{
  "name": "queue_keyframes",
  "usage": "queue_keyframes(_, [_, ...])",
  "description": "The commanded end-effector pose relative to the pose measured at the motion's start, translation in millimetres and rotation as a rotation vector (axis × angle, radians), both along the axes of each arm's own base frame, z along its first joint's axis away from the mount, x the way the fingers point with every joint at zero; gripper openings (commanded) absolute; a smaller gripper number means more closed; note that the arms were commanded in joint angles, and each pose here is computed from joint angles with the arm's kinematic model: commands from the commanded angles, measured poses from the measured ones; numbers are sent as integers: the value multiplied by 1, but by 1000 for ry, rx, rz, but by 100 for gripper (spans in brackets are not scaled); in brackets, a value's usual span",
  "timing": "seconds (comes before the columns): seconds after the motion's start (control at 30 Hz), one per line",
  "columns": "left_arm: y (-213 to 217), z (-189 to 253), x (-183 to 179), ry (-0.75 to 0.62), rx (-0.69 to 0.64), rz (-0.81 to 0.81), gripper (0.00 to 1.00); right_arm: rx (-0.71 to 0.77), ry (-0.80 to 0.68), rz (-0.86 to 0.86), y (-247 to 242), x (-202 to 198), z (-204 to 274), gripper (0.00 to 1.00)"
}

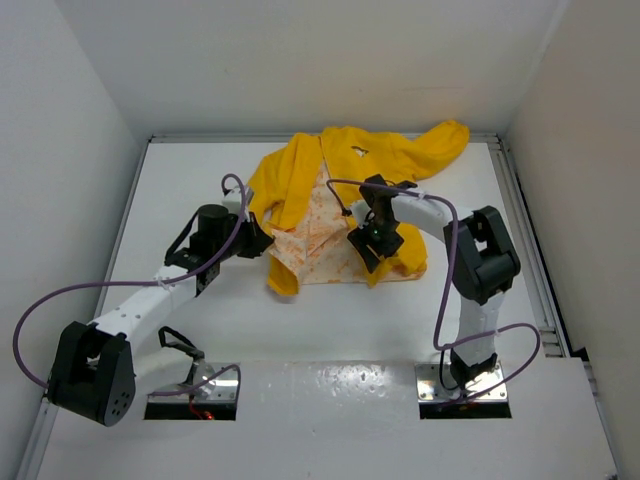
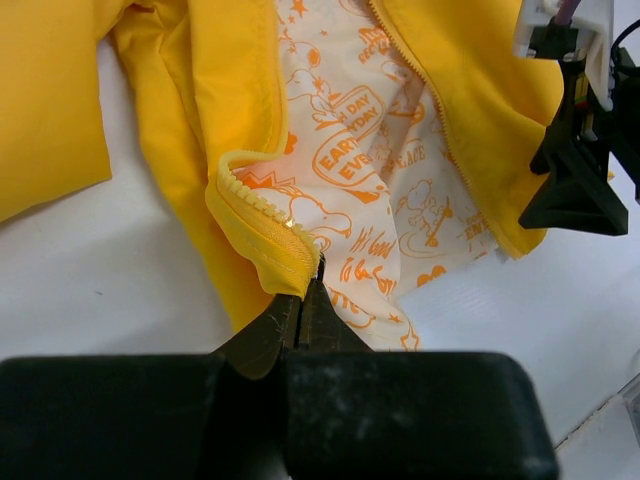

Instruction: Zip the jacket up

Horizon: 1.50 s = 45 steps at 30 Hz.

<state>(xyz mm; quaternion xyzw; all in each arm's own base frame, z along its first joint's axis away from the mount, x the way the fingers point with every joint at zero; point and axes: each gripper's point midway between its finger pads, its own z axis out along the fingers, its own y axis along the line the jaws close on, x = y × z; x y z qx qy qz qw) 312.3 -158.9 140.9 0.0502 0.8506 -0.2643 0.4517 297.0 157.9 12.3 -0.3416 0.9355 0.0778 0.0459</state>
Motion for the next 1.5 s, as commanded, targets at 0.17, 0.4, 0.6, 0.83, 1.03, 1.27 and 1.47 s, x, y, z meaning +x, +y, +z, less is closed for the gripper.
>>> queue_keyframes(0.17, [8, 7, 6, -41, 4, 30, 0, -51, 33, 42, -6, -18, -17, 67])
queue_keyframes(0.4, [9, 4, 6, -38, 1, 42, 0, -91, 24, 48, -9, -30, -38, 62])
queue_keyframes(0.6, [10, 0, 4, -25, -3, 46, 0, -48, 18, 34, -5, -32, -42, 39])
queue_keyframes(0.83, [9, 2, 5, -33, -6, 46, 0, 9, 30, 37, 0, -35, -35, 13])
queue_keyframes(1.03, [10, 0, 4, -28, 4, 42, 0, 178, 34, 35, 8, -42, 9, 1])
queue_keyframes(1.27, [25, -12, 6, -12, 51, 118, 0, 238, -43, -115, -50, -22, 62, 0])
queue_keyframes(1.47, [34, -16, 7, -11, 79, 166, 0, 319, -61, -274, -83, -15, 76, 0])
